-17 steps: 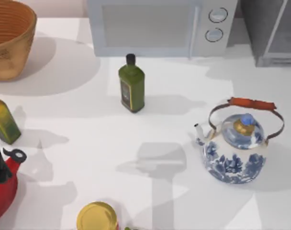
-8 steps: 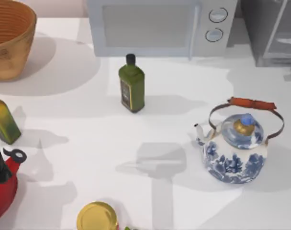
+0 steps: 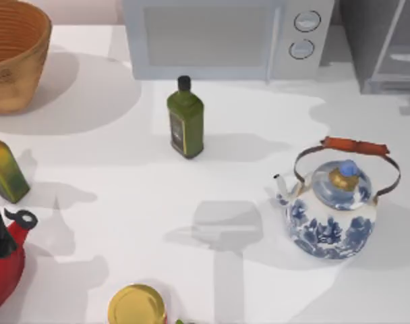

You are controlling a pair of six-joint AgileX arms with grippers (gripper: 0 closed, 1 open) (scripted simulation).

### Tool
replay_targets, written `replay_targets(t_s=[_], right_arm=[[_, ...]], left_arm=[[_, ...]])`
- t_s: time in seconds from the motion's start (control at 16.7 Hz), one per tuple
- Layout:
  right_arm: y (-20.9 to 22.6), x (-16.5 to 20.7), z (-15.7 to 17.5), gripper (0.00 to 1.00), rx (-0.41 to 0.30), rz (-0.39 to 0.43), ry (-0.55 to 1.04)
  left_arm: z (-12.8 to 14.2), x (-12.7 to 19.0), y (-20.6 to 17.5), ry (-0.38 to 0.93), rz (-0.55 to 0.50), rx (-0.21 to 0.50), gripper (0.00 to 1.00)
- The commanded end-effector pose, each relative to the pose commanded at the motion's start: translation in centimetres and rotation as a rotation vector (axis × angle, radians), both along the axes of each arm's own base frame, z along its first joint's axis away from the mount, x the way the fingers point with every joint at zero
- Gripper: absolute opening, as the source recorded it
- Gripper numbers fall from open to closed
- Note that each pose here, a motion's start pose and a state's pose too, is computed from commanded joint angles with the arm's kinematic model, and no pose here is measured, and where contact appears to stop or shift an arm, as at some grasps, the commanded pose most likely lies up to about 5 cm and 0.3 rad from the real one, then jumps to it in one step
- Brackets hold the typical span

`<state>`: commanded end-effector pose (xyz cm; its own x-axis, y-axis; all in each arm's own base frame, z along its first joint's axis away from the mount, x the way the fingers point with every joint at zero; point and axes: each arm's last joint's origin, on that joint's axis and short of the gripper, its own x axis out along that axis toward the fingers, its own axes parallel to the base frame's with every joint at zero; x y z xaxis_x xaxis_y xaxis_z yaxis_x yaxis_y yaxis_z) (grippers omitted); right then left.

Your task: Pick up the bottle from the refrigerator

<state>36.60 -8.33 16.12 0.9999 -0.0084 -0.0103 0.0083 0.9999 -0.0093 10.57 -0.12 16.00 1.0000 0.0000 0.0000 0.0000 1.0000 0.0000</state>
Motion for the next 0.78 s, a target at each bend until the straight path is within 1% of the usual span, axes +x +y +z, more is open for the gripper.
replay_targets(t_s=[0.18,0.36,0.6,0.78], right_arm=[[0.9,-1.5,2.1,0.0,-0.007,-0.001,-0.007],[2.3,-4.5,4.9,0.0,-0.012,-0.004,-0.014],[4.7,-11.2,7.9,0.0,-0.012,-0.007,-0.022],[6.2,-16.9,8.0,0.0,-0.006,-0.007,-0.027]], left_arm=[[0.0,0.0,0.0,0.0,0.0,0.0,1.0],[0.0,0.0,0.0,0.0,0.0,0.0,1.0],[0.0,0.0,0.0,0.0,0.0,0.0,1.0],[0.0,0.0,0.0,0.0,0.0,0.0,1.0]])
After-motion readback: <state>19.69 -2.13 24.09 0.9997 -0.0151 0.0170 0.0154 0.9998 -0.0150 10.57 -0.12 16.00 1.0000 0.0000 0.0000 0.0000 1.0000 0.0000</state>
